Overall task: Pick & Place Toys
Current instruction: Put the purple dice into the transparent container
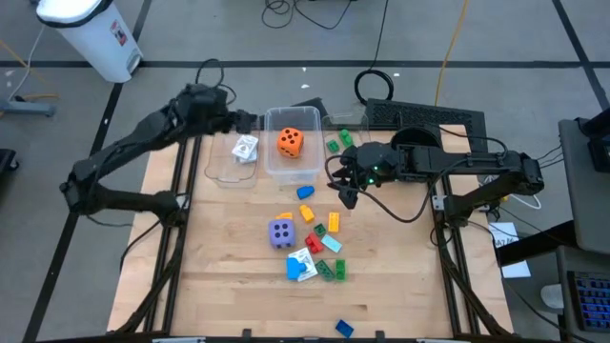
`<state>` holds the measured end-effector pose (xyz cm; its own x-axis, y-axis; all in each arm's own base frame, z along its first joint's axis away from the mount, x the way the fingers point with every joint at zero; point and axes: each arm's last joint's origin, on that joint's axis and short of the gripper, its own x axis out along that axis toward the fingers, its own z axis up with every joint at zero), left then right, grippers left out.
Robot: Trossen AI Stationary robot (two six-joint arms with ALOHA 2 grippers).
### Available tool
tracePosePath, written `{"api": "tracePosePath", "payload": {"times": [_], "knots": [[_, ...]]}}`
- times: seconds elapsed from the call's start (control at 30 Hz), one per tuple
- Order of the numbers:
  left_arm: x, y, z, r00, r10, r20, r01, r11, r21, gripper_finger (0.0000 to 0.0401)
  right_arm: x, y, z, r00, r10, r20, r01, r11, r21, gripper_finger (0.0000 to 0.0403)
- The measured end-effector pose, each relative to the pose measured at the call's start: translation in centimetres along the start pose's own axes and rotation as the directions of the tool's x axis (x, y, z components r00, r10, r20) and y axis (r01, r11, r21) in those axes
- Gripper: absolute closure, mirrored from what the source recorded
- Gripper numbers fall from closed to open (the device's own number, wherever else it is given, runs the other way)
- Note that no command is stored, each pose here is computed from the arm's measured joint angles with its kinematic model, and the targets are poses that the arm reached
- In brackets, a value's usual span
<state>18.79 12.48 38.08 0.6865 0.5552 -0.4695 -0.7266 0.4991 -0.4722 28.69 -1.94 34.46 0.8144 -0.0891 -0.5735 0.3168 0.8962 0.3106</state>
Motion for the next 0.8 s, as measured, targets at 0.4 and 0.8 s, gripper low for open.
{"api": "tracePosePath", "payload": {"times": [0.4, 0.8], "knots": [[-0.6, -10.3, -7.5, 0.971, -0.240, 0.004, 0.238, 0.966, 0.104, 0.0132, 1.2, 1.3, -3.0, 0.967, 0.200, -0.157, -0.205, 0.979, -0.016, 0.0243], [-0.2, -17.1, -17.0, 0.891, -0.423, -0.164, 0.431, 0.902, 0.020, 0.0132, 4.1, 4.0, -10.5, 0.834, 0.521, -0.181, -0.517, 0.853, 0.074, 0.0243]]}}
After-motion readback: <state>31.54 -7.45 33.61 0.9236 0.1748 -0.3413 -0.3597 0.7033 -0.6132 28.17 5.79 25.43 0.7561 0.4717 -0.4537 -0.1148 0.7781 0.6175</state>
